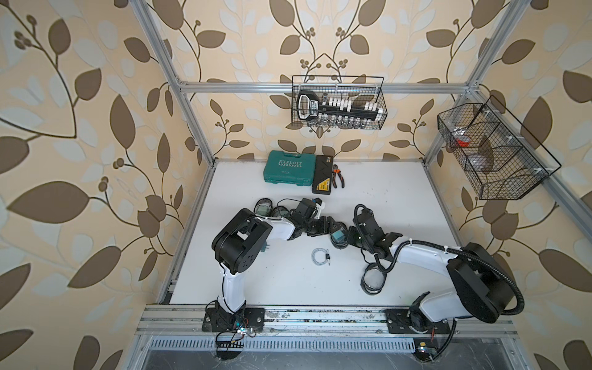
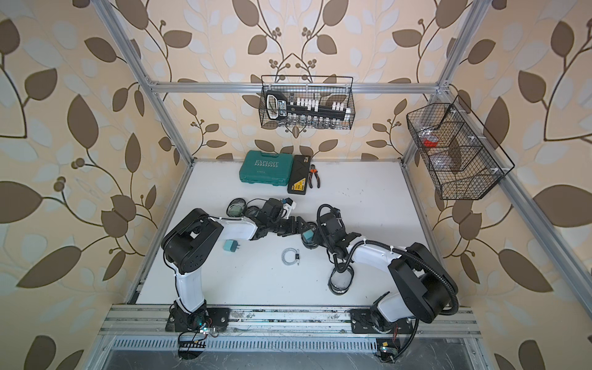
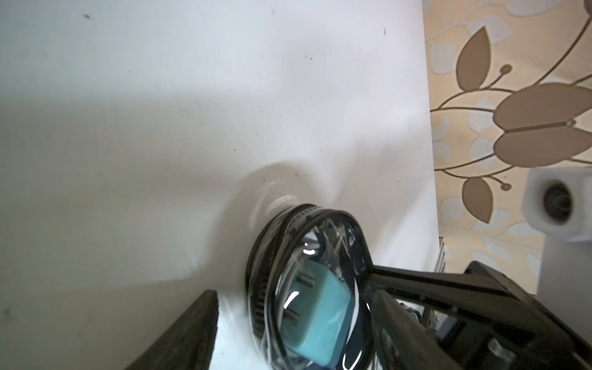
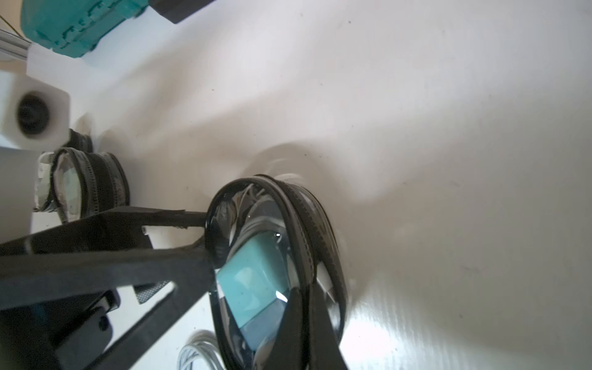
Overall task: Pack away charging kits
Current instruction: Adjust the storage bag at the center of the board.
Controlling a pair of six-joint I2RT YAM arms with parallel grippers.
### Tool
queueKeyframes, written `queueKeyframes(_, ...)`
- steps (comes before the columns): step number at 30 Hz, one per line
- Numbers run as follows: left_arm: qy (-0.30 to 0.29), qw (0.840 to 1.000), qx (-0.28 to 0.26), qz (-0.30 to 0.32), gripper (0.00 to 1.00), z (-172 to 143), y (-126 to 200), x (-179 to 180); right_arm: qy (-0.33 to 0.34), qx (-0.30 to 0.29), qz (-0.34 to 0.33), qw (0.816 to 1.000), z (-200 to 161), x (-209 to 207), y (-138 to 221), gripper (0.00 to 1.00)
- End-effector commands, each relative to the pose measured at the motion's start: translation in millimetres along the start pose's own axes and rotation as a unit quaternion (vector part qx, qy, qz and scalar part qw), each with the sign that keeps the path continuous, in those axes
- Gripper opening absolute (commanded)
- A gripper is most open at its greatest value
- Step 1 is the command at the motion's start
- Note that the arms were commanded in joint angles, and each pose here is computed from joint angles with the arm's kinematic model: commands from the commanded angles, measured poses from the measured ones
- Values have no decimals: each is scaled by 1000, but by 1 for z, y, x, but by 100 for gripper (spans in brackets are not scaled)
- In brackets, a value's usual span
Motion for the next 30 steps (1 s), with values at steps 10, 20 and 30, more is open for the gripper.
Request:
queueKeyframes(10,22,999,23,23,75,-13,-3,6,-34,-7,-51,998,-10,-23,-1,0)
queueKeyframes(20,9,998,40,39,67,-20,-18,1,-13,-38,5,999,17,-1,20,43)
queueKeyframes(30,0,997,57,46,64,-31,-28,-1,-15,-1,14,1000,27,-8,-12,52)
Point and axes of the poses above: each gripper's point midway between its finger pads, its own y axis back along the fingers, its own x axis along the line the jaws close on, z = x × y, the point moved 6 cm from there along y, back along the fingers, and after that the axes turned 3 degrees about y, right-handed, at the moved point
